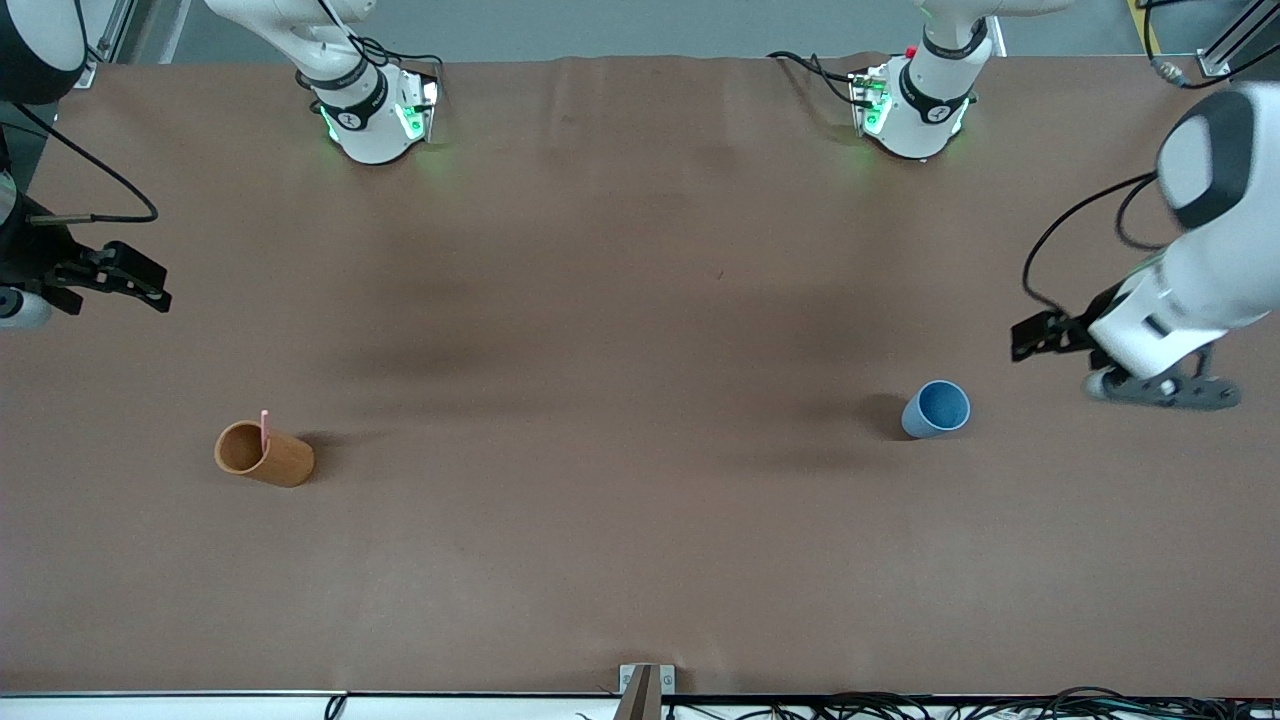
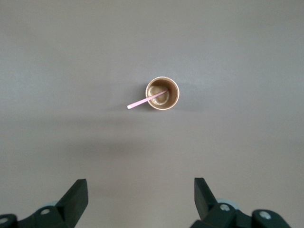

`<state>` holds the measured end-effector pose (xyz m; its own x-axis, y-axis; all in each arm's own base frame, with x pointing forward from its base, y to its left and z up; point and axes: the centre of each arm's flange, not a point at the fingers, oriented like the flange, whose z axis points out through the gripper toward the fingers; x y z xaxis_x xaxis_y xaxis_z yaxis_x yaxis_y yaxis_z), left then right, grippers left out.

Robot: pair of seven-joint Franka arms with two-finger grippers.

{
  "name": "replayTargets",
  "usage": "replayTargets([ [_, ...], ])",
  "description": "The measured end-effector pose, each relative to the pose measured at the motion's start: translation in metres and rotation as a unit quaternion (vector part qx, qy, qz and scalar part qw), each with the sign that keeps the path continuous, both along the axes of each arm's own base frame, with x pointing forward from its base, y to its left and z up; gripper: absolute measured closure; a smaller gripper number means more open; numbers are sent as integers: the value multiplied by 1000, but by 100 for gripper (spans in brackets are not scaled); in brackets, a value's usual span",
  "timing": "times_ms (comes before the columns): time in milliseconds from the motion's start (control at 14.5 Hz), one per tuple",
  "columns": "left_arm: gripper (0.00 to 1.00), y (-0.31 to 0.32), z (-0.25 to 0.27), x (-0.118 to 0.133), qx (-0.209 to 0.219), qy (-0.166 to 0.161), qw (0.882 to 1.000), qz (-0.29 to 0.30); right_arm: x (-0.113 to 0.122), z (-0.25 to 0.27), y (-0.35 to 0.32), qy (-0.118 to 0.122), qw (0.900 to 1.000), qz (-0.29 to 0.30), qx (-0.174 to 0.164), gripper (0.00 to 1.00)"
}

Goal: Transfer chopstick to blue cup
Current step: 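Reach the right gripper to the tan cup while the left gripper reaches the blue cup, then slide the blue cup toward the table middle with the left gripper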

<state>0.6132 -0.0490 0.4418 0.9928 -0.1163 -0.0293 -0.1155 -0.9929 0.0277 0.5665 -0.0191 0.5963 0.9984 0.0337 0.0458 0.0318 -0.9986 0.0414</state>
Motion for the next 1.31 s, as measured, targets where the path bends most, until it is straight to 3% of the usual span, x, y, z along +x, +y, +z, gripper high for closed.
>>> replayTargets([
  [277,0,0,-101,2,0,19,1000,3,14,-19,-4,-5,1000,1,-10,7],
  [484,0,0,-139,5,0,20,1000,4,40,-62,-2,-6,1000,13,-27,9],
  [691,3,0,-166,4,0,30,1000,5,65,-118,1,7,999,21,-31,14],
  [968,44,0,-189,-4,1,38,999,5,79,-164,9,24,999,27,-30,18],
  [1037,53,0,-191,-4,1,38,999,4,80,-172,12,26,999,31,-30,23],
  [1314,92,-6,-190,-3,0,32,999,-3,74,-214,27,12,998,39,-37,30],
])
